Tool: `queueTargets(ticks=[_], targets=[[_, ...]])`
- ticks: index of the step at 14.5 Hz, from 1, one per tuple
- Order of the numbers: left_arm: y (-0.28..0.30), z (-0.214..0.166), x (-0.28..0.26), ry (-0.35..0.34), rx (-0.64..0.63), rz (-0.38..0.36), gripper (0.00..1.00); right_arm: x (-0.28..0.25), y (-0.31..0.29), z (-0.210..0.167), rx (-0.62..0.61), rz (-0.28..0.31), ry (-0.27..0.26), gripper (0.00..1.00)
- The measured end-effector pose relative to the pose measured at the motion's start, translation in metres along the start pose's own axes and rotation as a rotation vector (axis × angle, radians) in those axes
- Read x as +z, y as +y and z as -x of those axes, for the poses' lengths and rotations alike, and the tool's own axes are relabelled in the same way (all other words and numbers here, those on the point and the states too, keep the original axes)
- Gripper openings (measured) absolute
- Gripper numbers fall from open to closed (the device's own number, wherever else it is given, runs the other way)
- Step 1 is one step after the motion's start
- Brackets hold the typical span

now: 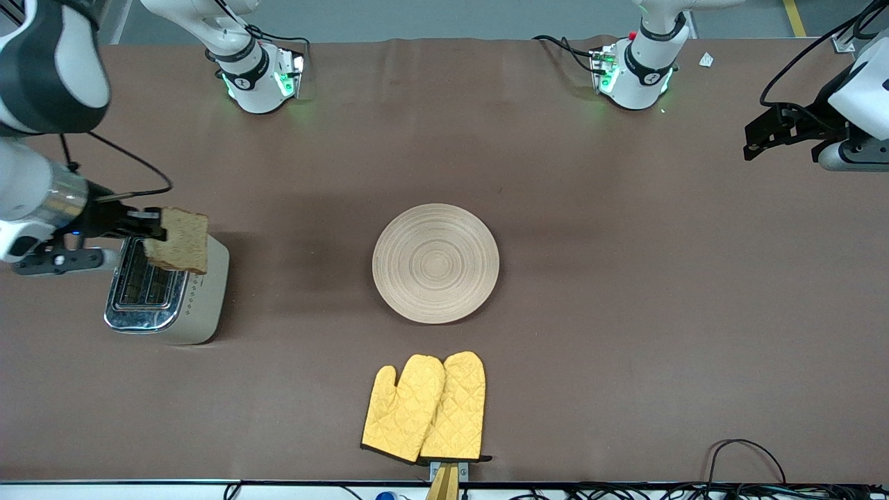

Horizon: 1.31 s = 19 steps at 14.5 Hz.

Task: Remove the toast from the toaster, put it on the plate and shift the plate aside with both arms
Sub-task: 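Lift the toast out and carry it over the wooden plate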

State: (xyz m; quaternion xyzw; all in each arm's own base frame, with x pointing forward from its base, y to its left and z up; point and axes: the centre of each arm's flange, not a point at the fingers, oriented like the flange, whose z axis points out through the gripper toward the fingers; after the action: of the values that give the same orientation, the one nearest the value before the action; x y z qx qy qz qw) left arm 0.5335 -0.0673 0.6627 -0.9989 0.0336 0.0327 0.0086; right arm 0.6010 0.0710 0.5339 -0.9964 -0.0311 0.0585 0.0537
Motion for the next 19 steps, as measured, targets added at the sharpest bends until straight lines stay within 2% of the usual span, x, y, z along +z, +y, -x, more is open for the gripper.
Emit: queueTargets(ticks=[4,6,10,14,16,19], targets=[[0.0,0.0,0.0,0.0,0.0,0.0,1.0,0.029,-0.074,-0.006,0.077,-0.061,0.023,0.07],[0.0,0.0,0.0,0.0,0.0,0.0,1.0,0.059,-0.104,-0.006,0.1,-0.084,0.012,0.07],[0.0,0.0,0.0,0.0,0.0,0.0,1.0,0.144,-0.129,-0.001,0.216,-0.293,-0.026,0.07],[0.0,0.0,0.0,0.0,0.0,0.0,1.0,0.202,-0.179,0.022,0.305,-0.424,0.043,0.07],[0.0,0.0,0.0,0.0,0.0,0.0,1.0,0.22,-0.21,0.036,0.346,-0.499,0.046,0.07],[0.0,0.0,0.0,0.0,0.0,0.0,1.0,0.238,-0.225,0.041,0.372,-0.56,0.064,0.07]])
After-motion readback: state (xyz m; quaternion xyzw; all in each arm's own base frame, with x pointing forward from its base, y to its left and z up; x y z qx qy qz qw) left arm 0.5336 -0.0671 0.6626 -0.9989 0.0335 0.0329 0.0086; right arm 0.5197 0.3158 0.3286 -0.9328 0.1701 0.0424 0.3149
